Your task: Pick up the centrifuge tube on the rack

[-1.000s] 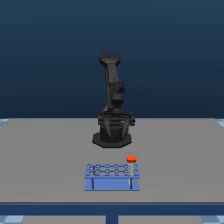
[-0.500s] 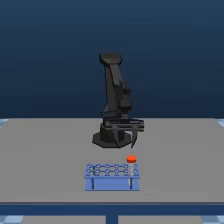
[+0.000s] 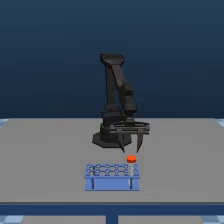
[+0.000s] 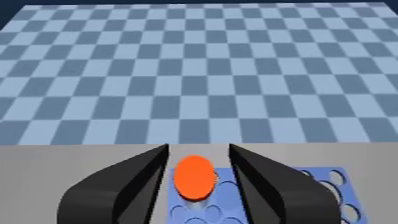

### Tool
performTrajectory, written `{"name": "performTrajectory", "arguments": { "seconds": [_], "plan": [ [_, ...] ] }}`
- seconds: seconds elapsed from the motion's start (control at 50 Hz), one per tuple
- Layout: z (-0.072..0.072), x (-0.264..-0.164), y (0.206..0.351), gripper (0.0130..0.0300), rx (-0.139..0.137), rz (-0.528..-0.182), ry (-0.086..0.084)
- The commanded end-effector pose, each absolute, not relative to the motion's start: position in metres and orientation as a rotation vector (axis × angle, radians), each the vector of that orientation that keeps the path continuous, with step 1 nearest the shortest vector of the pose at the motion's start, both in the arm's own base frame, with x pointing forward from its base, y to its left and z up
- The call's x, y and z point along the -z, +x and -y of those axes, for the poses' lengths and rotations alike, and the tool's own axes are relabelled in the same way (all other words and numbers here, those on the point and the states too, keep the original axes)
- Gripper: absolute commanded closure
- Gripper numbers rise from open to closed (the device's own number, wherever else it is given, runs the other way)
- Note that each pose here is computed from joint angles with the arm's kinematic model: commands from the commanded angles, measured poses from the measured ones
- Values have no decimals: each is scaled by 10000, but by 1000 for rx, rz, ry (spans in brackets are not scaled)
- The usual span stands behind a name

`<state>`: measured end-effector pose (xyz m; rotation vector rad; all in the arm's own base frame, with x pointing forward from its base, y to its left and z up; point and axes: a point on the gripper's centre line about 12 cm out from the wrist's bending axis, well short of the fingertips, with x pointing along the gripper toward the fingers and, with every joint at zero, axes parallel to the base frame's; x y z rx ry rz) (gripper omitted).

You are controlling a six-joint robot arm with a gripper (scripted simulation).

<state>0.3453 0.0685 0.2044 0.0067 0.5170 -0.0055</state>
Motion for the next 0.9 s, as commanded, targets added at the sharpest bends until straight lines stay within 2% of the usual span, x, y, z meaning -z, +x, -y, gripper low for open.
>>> {"name": "performTrajectory", "arguments": {
  "seconds": [0.02, 0.6, 0.9],
  "plan": [
    [-712, -2041, 3477, 130, 0, -521, -1],
    [-724, -2002, 3494, 130, 0, -524, 0],
    [-721, -1939, 3491, 130, 0, -524, 0]
  ]
}}
